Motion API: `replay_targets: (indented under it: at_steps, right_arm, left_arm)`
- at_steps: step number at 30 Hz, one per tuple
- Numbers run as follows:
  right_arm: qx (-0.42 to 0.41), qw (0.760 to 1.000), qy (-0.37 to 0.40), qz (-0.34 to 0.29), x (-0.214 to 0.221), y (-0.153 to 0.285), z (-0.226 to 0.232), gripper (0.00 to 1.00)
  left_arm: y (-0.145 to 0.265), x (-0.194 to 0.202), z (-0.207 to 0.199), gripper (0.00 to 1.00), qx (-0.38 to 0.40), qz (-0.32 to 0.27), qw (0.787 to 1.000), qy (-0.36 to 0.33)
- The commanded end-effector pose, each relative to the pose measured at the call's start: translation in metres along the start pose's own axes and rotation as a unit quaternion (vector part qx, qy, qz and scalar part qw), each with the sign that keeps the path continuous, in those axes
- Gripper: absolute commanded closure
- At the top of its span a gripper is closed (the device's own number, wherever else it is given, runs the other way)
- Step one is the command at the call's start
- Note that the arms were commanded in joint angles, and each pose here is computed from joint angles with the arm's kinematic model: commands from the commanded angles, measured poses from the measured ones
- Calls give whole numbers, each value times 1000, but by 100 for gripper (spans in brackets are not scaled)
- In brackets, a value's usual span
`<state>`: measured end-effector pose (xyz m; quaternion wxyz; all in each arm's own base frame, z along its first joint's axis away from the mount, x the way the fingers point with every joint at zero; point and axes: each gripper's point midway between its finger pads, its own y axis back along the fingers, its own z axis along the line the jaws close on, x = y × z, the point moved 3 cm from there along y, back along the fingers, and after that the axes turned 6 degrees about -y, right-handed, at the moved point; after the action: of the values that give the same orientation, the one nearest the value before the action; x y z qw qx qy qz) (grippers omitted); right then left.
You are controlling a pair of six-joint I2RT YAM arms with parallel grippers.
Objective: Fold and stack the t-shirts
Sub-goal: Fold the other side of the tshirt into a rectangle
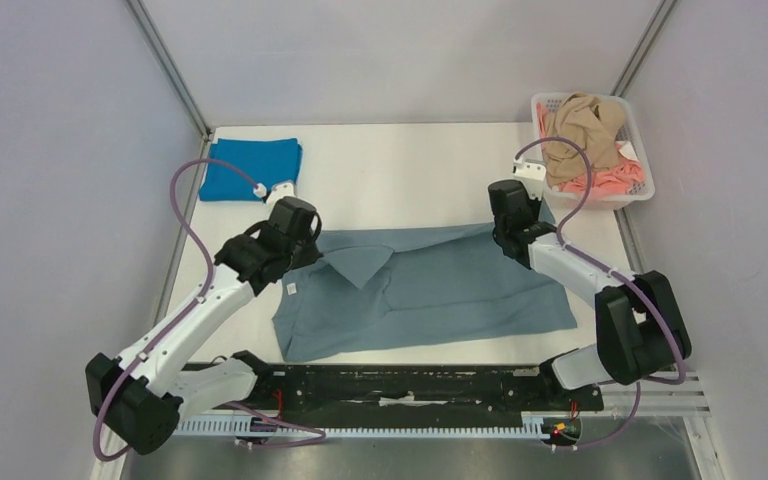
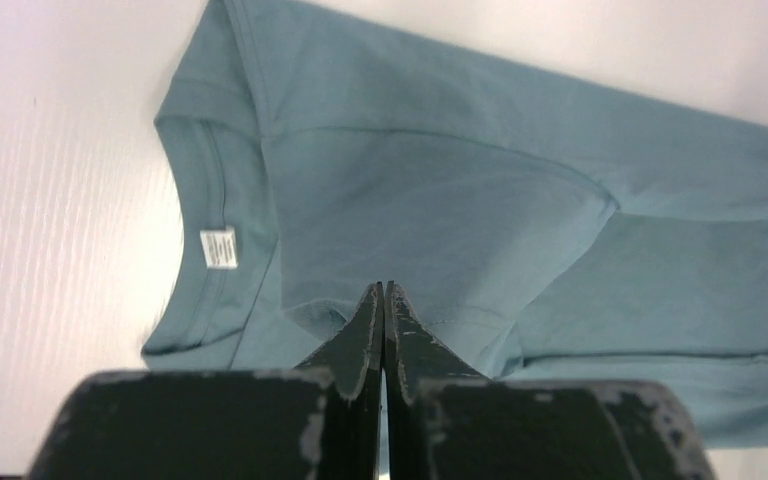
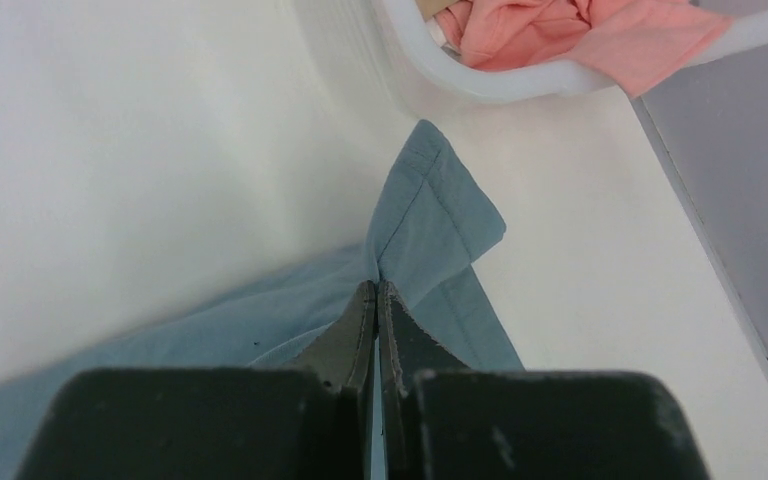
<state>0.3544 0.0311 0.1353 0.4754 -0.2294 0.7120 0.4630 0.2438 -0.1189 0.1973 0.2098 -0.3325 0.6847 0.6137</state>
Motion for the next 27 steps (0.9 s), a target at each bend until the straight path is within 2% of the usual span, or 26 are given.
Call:
replay_targets:
  at_steps: [1, 6, 8, 11, 13, 16, 17, 20, 23, 27]
  right_arm:
    - [-5, 1000, 13, 8, 4, 11, -10, 100]
    - [0, 999, 25, 42, 37, 26, -29, 98]
    - [14, 997, 23, 67, 60, 33, -44, 82]
    - [55, 994, 14, 89, 93, 47, -76, 67]
    - [71, 994, -5, 83, 96, 55, -89, 36]
    - [43, 996, -44, 61, 81, 63, -88, 13]
    - [17, 997, -49, 57, 77, 65, -82, 5]
    - [-121, 990, -57, 39, 61, 72, -44, 2]
    - [-290, 956, -48, 21, 52, 89, 2, 2]
    - [-376, 926, -39, 20, 48, 100, 29, 2]
  left_arm:
    - [14, 28, 8, 98, -1, 34, 999, 22]
    - [22, 66, 14, 98, 11, 83, 996, 11]
    - [22, 83, 23, 95, 0, 106, 994, 6]
    - [27, 110, 28, 66, 17, 152, 988, 4]
    - [35, 119, 24, 53, 50, 165, 985, 6]
    - [44, 108, 20, 26, 75, 137, 988, 14]
    - [45, 101, 18, 24, 79, 124, 989, 15]
    - [41, 85, 1, 22, 112, 96, 989, 15]
    - [21, 76, -24, 20, 142, 83, 986, 21]
    - [-9, 68, -54, 19, 157, 95, 983, 18]
